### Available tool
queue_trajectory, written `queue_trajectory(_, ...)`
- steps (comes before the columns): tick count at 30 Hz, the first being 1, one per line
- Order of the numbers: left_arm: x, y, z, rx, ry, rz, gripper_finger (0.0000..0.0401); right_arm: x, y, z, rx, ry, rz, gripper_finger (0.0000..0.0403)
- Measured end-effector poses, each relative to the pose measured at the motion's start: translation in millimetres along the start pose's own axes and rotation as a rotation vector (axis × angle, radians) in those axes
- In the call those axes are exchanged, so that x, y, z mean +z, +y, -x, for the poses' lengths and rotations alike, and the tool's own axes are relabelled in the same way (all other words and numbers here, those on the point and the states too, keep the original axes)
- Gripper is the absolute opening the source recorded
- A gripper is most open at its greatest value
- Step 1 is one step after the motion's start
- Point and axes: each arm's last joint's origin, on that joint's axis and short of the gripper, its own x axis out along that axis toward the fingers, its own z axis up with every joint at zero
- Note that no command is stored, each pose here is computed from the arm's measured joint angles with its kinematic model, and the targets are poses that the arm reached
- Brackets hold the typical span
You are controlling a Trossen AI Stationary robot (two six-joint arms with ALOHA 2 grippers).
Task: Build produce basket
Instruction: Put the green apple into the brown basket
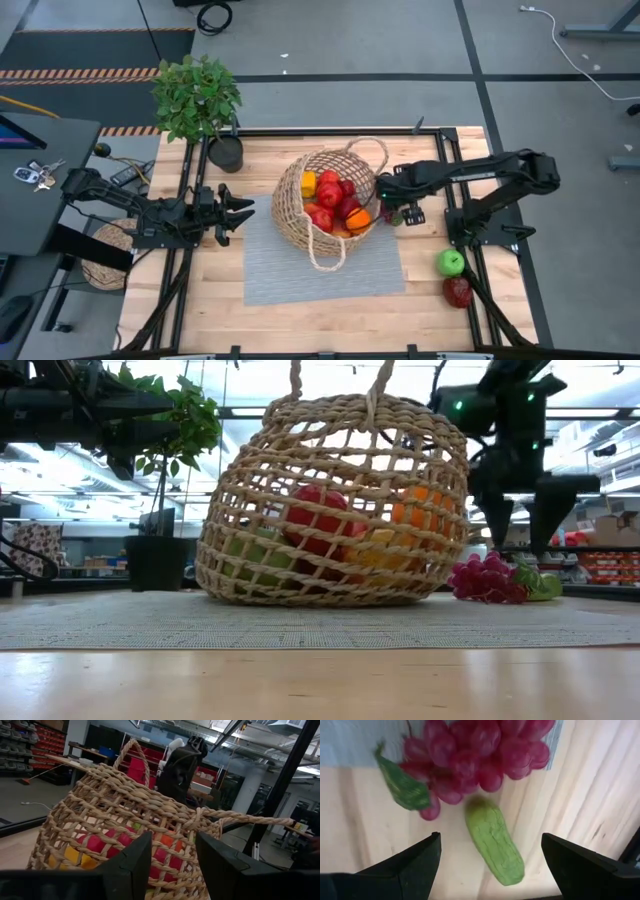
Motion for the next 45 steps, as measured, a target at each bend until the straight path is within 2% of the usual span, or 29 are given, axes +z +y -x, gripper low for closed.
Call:
queue_trajectory(4, 0.0, 0.0, 0.0, 0.0, 0.0, 0.0, 0.016, 3.3, -8.5, -15.1, 0.009, 0.072, 0.033, 0.0347)
queue_trajectory(8, 0.0, 0.0, 0.0, 0.0, 0.0, 0.0, 0.016, 3.8, -17.4, -25.9, 0.021, 0.117, 0.018, 0.0347)
queue_trajectory(17, 0.0, 0.0, 0.0, 0.0, 0.0, -0.001, 0.016, 4.0, -23.7, -33.7, 0.043, 0.109, -0.012, 0.0347)
queue_trajectory(21, 0.0, 0.0, 0.0, 0.0, 0.0, 0.0, 0.016, 5.7, -23.2, -17.7, 0.009, 0.06, -0.04, 0.0347)
queue_trajectory(27, 0.0, 0.0, 0.0, 0.0, 0.0, 0.0, 0.016, -10.4, -18.3, 23.8, -0.016, 0.064, -0.126, 0.0347)
queue_trajectory(31, 0.0, 0.0, 0.0, 0.0, 0.0, 0.0, 0.016, -23.6, -8.8, 36.4, 0.055, 0.096, -0.206, 0.0347)
queue_trajectory(34, 0.0, 0.0, 0.0, 0.0, 0.0, 0.0, 0.016, -23.3, 4.4, 43.0, 0.106, 0.071, -0.235, 0.0347)
queue_trajectory(40, 0.0, 0.0, 0.0, 0.0, 0.0, 0.0, 0.016, -15.3, 49.9, 51.7, 0.215, 0.093, -0.285, 0.0347)
queue_trajectory(45, -0.1, 0.0, 0.0, 0.0, 0.001, 0.0, 0.016, -16.7, 82.4, 57.6, 0.322, 0.207, -0.548, 0.0347)
